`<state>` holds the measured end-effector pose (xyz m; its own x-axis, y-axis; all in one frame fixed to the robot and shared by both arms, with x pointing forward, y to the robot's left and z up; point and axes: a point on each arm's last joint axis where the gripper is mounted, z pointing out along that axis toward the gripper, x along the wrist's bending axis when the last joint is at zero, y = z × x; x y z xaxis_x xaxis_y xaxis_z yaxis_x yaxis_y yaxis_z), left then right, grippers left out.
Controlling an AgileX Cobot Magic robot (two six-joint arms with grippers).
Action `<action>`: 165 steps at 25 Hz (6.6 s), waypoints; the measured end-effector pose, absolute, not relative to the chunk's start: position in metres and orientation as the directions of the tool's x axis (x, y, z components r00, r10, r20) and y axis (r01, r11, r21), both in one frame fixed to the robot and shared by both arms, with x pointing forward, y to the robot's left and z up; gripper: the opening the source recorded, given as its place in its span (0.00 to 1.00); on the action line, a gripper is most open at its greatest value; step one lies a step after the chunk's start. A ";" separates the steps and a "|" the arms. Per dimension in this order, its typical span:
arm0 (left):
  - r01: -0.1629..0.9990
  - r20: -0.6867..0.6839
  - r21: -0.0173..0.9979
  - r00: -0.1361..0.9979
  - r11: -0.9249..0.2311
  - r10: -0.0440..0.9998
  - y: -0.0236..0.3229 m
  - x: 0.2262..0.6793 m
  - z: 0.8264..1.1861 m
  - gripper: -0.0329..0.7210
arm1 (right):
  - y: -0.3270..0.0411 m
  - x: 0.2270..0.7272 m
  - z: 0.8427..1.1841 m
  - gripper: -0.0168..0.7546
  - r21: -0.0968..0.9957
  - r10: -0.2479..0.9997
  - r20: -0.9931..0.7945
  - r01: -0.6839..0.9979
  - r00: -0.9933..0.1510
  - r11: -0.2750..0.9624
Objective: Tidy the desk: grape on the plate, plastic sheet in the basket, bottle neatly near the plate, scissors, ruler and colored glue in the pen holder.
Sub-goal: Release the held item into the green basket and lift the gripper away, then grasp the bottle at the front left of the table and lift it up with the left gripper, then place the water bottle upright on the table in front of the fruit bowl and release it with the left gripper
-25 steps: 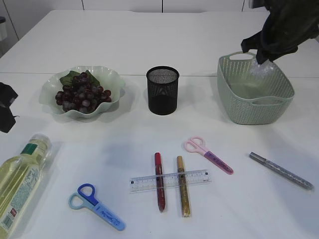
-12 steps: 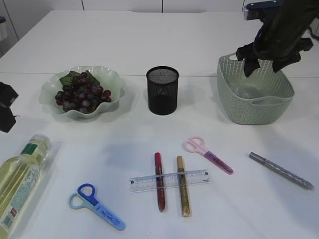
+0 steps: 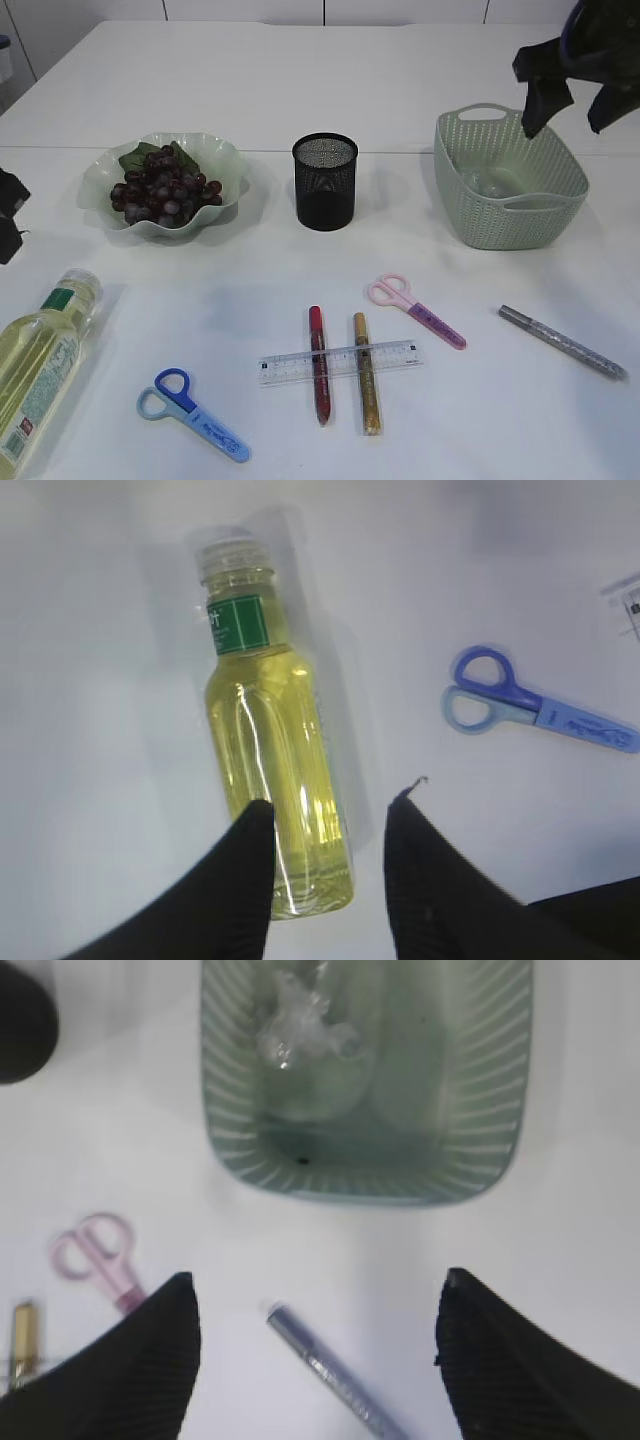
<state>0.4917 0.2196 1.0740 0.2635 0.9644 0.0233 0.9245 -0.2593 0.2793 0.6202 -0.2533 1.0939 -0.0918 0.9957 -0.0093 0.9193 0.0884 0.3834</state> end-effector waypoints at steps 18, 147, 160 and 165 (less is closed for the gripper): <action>0.976 0.075 0.133 0.163 -0.172 0.984 0.241 0.517 1.037 0.73 | -0.264 0.469 1.058 0.75 0.246 0.987 0.055 0.960 -0.149 0.131; 0.308 -0.100 0.950 0.460 -0.052 0.882 0.209 0.523 0.880 0.61 | -0.264 0.471 1.060 0.75 0.317 0.986 0.049 0.939 -0.160 0.136; 0.248 -0.093 0.968 0.478 -0.032 0.873 0.201 0.548 0.860 0.61 | -0.264 0.471 1.060 0.75 0.319 0.986 0.049 0.938 -0.160 0.136; 0.241 -0.095 0.970 0.482 -0.027 0.871 0.200 0.550 0.858 0.67 | -0.264 0.471 1.060 0.75 0.319 0.986 0.049 0.938 -0.160 0.136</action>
